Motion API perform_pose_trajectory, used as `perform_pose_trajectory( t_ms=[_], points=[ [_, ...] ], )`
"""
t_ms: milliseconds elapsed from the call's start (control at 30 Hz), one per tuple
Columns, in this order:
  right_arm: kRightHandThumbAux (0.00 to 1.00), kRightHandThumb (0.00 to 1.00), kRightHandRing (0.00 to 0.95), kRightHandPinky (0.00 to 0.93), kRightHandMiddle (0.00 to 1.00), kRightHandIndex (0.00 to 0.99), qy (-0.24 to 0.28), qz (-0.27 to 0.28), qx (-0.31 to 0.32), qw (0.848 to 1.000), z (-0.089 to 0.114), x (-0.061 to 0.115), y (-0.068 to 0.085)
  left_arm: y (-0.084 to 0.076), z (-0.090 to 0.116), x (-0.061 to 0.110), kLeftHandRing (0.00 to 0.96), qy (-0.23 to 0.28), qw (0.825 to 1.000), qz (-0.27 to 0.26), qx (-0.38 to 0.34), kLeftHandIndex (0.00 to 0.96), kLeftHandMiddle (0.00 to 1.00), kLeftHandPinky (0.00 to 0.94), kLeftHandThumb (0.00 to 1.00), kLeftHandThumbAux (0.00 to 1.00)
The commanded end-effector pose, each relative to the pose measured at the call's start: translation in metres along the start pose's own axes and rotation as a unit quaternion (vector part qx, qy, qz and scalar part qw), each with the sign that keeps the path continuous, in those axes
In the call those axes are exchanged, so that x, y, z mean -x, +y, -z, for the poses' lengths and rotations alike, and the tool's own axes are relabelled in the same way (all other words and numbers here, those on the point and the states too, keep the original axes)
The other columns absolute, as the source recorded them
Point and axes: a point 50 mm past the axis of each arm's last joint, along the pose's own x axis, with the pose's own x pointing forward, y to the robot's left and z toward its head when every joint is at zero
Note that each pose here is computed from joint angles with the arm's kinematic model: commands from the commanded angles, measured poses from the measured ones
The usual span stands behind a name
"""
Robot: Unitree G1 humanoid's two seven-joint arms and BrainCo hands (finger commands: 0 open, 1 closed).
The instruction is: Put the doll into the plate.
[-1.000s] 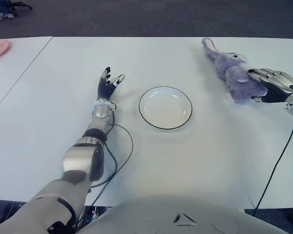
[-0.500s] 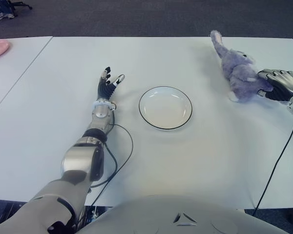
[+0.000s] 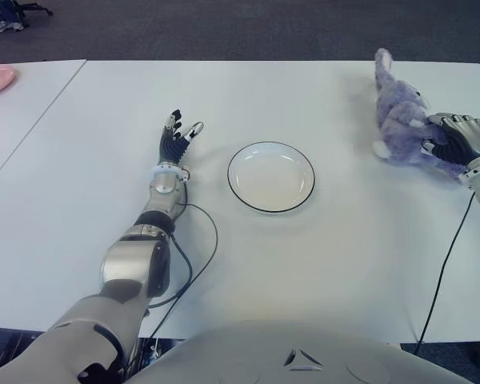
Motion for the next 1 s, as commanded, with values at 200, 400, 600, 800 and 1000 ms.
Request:
perform_pose_trajectory(
  t_ms=[200, 400, 600, 800, 1000],
  points=[
    [0.714, 0.708, 0.796, 0.782, 0.817, 0.442, -0.078, 0.011, -0.085, 0.993, -0.049, -0.003, 0.031, -0.004, 0.094, 0.065, 0.082, 0.210, 0.977, 0.022, -0.004, 0.058, 0.090, 0.074, 0.000, 0.512],
    [0.715, 0.709, 0.804, 0.780, 0.822, 0.442, -0.119, 0.040, -0.103, 0.987, -0.062, -0.005, 0.019, -0.003, 0.093, 0.065, 0.088, 0.207, 0.978, 0.023, -0.010, 0.065, 0.098, 0.068, 0.000, 0.509],
    [0.716, 0.710, 0.819, 0.793, 0.835, 0.441, -0.148, 0.062, -0.102, 0.982, -0.067, -0.006, 0.013, -0.003, 0.093, 0.065, 0.091, 0.206, 0.978, 0.024, -0.009, 0.065, 0.101, 0.070, 0.000, 0.507],
    [0.717, 0.710, 0.845, 0.826, 0.862, 0.441, -0.165, 0.083, -0.091, 0.978, -0.068, -0.009, 0.007, -0.005, 0.092, 0.065, 0.093, 0.203, 0.979, 0.026, -0.004, 0.062, 0.105, 0.067, 0.000, 0.502],
    [0.717, 0.711, 0.854, 0.830, 0.872, 0.441, -0.167, 0.100, -0.083, 0.977, -0.066, -0.012, 0.002, -0.007, 0.092, 0.065, 0.094, 0.205, 0.979, 0.025, -0.004, 0.059, 0.106, 0.071, 0.000, 0.501]
  ],
)
